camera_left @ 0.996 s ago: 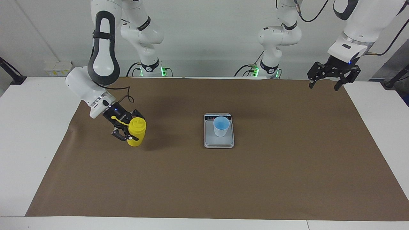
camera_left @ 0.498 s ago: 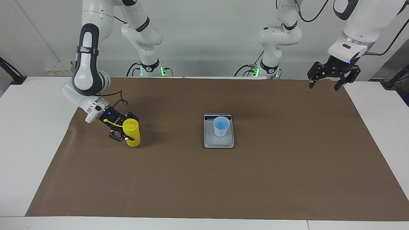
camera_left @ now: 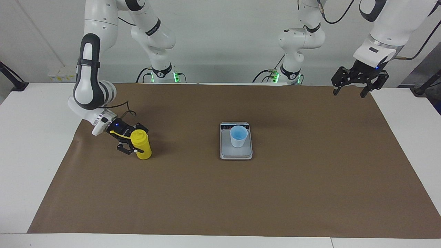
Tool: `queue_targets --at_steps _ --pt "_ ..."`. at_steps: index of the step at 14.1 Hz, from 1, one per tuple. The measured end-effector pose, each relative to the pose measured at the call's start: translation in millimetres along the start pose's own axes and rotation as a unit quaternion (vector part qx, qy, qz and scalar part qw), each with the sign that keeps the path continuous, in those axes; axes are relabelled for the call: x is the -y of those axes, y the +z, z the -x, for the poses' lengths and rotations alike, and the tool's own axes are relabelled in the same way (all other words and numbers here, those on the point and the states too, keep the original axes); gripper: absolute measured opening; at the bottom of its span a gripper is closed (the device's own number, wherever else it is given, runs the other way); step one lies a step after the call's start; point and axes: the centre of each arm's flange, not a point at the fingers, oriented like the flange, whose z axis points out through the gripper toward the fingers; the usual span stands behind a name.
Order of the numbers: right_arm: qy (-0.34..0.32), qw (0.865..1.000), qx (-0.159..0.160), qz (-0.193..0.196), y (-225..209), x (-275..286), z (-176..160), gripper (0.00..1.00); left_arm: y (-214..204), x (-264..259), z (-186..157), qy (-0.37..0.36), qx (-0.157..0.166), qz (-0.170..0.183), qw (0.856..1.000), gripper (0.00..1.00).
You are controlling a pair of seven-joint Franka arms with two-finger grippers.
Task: Pour seasoning into cup on scale with both arms
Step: 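Set the yellow bottle down and open the right gripper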
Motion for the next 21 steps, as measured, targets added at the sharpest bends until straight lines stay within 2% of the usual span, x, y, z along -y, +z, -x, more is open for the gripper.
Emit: queue_targets --at_steps 3,4,9,11,14,16,19,21 --pt "-0.002 1.0 -0.006 0.003 -1.1 -2.9 -4.9 0.96 0.0 0.0 0.0 0.0 0.0 0.0 1.0 1.0" --pt "-0.003 1.0 -0.006 0.004 -1.6 -3.6 -6.0 1.0 0.0 0.0 0.0 0.0 0.0 0.0 1.0 1.0" --pt "-0.014 1.0 0.002 0.003 -9.9 -4.5 -18.0 1.0 0.0 0.0 0.0 0.0 0.0 0.0 1.0 1.0" --pt "-0.036 0.999 0.033 -0.013 -18.6 -3.5 -22.3 1.0 0.0 0.0 0.0 0.0 0.0 0.0 1.0 1.0" --pt "-0.054 0.991 0.113 -0.043 -47.7 -4.6 -18.1 1.0 0.0 0.0 0.0 0.0 0.0 0.0 1.0 1.0" --pt "-0.062 0.985 0.151 -0.052 -66.4 -6.2 -12.8 1.0 0.0 0.0 0.0 0.0 0.0 0.0 1.0 1.0" --pt "-0.044 0.981 0.185 -0.045 -90.5 -10.3 -8.0 1.0 0.0 0.0 0.0 0.0 0.0 0.0 1.0 1.0" --pt "-0.021 0.972 0.23 -0.036 -109.8 -13.9 -21.7 1.0 0.0 0.0 0.0 0.0 0.0 0.0 1.0 1.0"
